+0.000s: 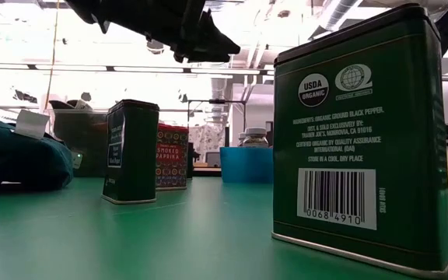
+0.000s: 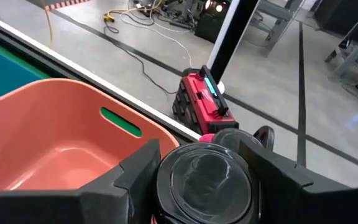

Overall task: Sort spices by type
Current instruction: Put the black seasoning bottle into the pink bin, then put the top red seasoning can into the orange bin

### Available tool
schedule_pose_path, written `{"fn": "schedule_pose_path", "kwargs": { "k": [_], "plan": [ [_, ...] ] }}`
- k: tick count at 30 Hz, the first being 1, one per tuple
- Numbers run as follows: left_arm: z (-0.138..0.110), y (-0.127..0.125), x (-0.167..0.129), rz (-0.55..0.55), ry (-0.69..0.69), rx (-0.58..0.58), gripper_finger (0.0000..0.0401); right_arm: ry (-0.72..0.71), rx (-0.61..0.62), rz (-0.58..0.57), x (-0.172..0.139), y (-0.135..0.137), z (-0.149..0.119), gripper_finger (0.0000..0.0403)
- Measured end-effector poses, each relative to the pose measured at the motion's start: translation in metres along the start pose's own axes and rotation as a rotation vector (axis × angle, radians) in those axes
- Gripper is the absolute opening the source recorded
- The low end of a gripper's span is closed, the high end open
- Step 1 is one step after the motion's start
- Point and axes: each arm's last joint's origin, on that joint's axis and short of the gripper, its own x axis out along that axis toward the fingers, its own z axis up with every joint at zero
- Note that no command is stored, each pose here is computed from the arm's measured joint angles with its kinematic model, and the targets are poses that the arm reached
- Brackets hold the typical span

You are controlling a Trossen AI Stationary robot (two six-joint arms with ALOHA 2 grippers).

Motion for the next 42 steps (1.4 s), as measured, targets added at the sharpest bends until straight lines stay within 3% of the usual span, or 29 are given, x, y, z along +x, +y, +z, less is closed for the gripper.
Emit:
{"fn": "schedule_pose_path", "kwargs": {
  "k": [17, 27, 31, 36, 42],
  "plan": [
    [-0.003, -0.001, 0.000, -0.003, 0.027, -0.009, 0.0267, 0.085, 0.031, -0.001, 0.000, -0.001, -0.009, 0.0250],
    [-0.005, -0.002, 0.000, -0.008, 0.050, 0.026, 0.0267, -0.064, 0.035, 0.065, -0.032, -0.005, 0.014, 0.0251],
    [-0.009, -0.005, -0.004, -0.042, 0.112, 0.060, 0.0267, -0.129, 0.027, 0.168, -0.057, 0.001, 0.022, 0.0251],
    [-0.010, -0.013, -0.018, -0.166, 0.199, 0.011, 0.0267, -0.161, 0.015, 0.411, -0.091, 0.021, 0.021, 0.0250],
    [-0.008, -0.006, -0.035, -0.112, 0.329, -0.016, 0.0267, -0.273, -0.007, 0.636, -0.127, 0.045, 0.023, 0.0249]
  ]
}}
